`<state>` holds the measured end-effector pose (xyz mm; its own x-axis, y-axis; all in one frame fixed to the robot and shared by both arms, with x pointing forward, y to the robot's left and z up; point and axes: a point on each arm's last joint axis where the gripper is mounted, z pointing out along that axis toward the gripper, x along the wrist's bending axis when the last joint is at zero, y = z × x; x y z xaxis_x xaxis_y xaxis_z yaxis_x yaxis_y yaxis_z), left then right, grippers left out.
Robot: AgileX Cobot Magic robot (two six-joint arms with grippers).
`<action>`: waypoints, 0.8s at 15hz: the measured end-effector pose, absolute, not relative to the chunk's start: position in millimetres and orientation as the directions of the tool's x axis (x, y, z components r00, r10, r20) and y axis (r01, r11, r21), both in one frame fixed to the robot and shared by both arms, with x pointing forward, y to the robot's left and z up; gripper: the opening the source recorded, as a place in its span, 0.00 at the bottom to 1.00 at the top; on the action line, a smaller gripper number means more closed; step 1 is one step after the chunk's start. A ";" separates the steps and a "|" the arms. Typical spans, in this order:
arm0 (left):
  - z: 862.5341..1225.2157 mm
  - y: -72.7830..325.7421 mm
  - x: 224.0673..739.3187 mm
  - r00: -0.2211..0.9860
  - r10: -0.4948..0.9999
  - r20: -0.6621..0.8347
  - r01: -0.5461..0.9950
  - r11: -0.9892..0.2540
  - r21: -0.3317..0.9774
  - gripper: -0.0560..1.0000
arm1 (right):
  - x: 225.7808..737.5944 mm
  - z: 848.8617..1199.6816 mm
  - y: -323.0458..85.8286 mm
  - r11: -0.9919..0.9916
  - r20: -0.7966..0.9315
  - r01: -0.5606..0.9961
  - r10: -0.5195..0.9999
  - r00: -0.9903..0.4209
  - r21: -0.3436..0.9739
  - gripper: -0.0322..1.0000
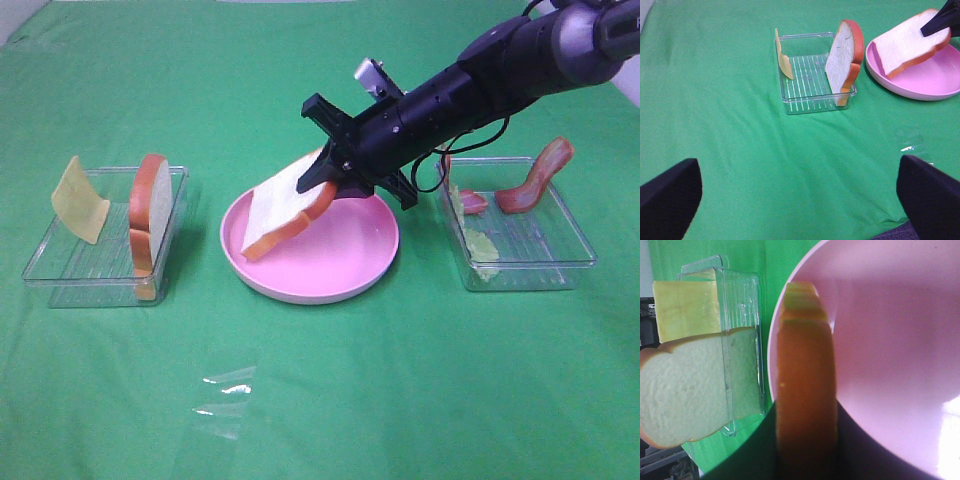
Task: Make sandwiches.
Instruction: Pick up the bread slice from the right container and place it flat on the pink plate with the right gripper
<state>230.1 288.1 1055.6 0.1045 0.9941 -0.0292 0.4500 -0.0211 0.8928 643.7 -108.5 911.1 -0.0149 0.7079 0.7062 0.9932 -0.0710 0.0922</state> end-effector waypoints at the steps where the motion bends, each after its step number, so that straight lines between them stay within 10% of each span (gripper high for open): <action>1: 1055.6 288.1 230.1 0.105 0.994 -0.029 0.450 -0.021 0.893 0.98 | 643.6 909.9 -108.7 -0.068 0.703 0.993 0.711 -0.017 0.092 0.25; 5: 1055.6 288.1 230.1 0.105 0.994 -0.029 0.450 -0.021 0.893 0.98 | 645.5 909.2 -109.8 -0.077 0.691 0.991 0.722 -0.021 0.112 0.32; 9: 1055.6 288.1 230.1 0.105 0.994 -0.029 0.450 -0.021 0.893 0.98 | 643.0 906.8 -111.8 -0.030 0.664 0.993 0.746 -0.056 0.117 0.74; 12: 1055.6 288.1 230.1 0.105 0.994 -0.029 0.450 -0.021 0.893 0.98 | 636.9 910.6 -115.3 0.060 0.621 0.991 0.774 -0.121 0.119 0.80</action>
